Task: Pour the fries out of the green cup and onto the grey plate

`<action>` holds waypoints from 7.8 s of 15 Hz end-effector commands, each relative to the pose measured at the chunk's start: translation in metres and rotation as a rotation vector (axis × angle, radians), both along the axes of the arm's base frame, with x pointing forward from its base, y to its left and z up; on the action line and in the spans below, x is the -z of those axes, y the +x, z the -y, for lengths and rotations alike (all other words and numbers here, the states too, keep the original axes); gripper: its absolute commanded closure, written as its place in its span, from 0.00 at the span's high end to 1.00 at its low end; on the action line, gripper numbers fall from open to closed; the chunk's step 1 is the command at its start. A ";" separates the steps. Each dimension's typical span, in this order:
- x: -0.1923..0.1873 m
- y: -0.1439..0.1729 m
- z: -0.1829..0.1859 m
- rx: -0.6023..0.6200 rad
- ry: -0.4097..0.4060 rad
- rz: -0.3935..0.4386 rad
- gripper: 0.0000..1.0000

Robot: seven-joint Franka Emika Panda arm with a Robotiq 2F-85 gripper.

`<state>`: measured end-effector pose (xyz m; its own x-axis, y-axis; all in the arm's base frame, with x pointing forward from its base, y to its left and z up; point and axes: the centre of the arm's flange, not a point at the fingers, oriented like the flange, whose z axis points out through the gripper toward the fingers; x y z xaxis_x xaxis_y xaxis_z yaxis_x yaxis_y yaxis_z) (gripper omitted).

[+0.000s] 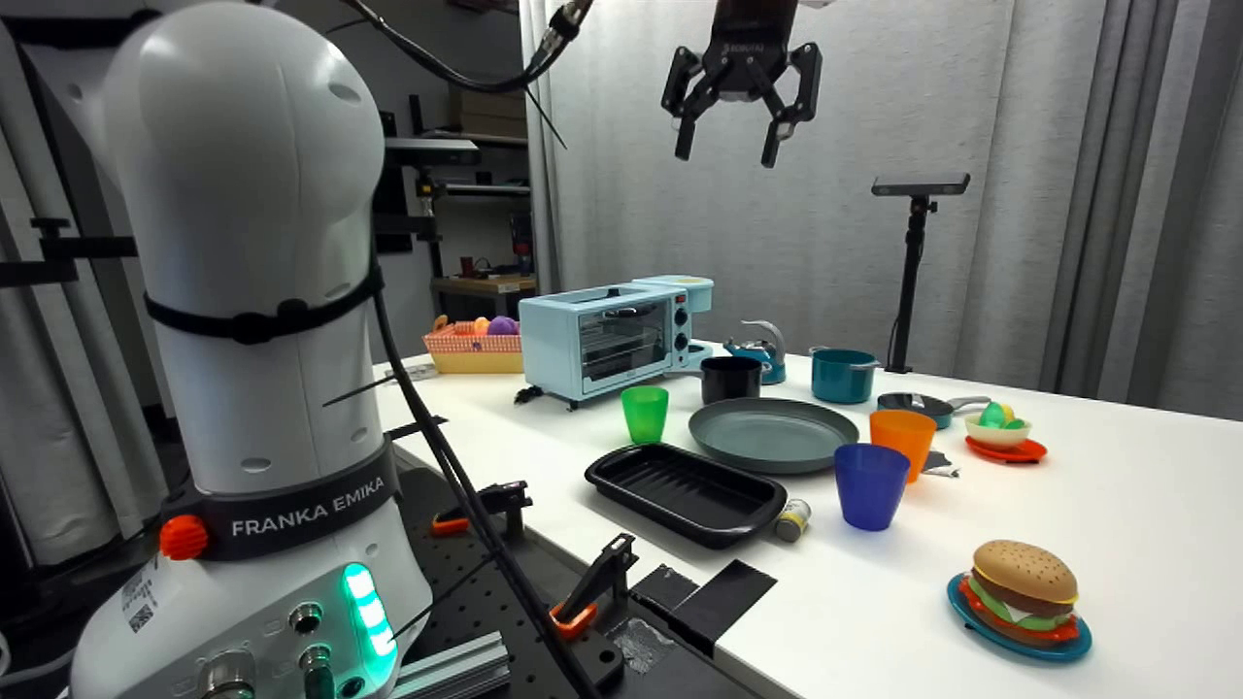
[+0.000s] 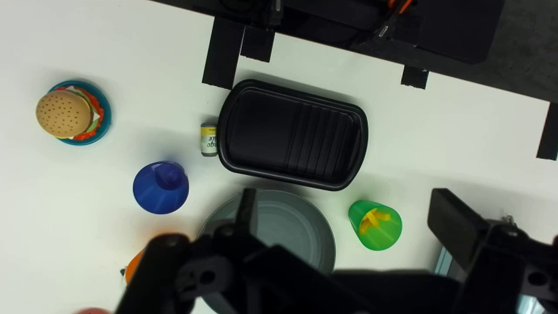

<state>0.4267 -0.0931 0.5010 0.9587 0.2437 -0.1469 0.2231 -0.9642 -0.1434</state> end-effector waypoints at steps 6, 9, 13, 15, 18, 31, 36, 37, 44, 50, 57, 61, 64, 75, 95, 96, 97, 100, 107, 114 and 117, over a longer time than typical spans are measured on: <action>0.063 0.011 -0.023 -0.079 -0.058 -0.088 1.00; 0.084 0.016 -0.030 -0.109 -0.077 -0.124 1.00; 0.115 0.023 -0.041 -0.154 -0.118 -0.152 1.00; 0.132 0.026 -0.047 -0.186 -0.145 -0.151 1.00; 0.157 0.029 -0.056 -0.230 -0.181 -0.160 1.00; 0.203 0.046 -0.113 -0.365 -0.165 -0.033 1.00; 0.218 0.047 -0.131 -0.408 -0.138 -0.018 1.00; 0.221 0.046 -0.135 -0.418 -0.135 -0.021 1.00; 0.227 0.044 -0.140 -0.433 -0.150 -0.062 1.00; 0.233 0.047 -0.138 -0.441 -0.155 -0.056 1.00; 0.257 0.063 -0.167 -0.521 -0.129 -0.048 1.00; 0.274 0.074 -0.194 -0.579 -0.097 -0.025 1.00; 0.286 0.079 -0.215 -0.629 -0.073 -0.017 1.00; 0.308 0.091 -0.258 -0.732 -0.028 -0.011 1.00; 0.339 0.081 -0.270 -0.726 0.009 0.005 0.26; 0.339 0.081 -0.269 -0.725 0.007 0.007 0.17; 0.338 0.081 -0.269 -0.723 0.005 0.009 0.10; 0.331 0.080 -0.267 -0.725 -0.022 0.028 0.00; 0.303 0.084 -0.259 -0.765 -0.111 0.081 0.01; 0.259 0.102 -0.261 -0.774 -0.182 0.180 0.01; 0.236 0.119 -0.259 -0.755 -0.188 0.254 0.01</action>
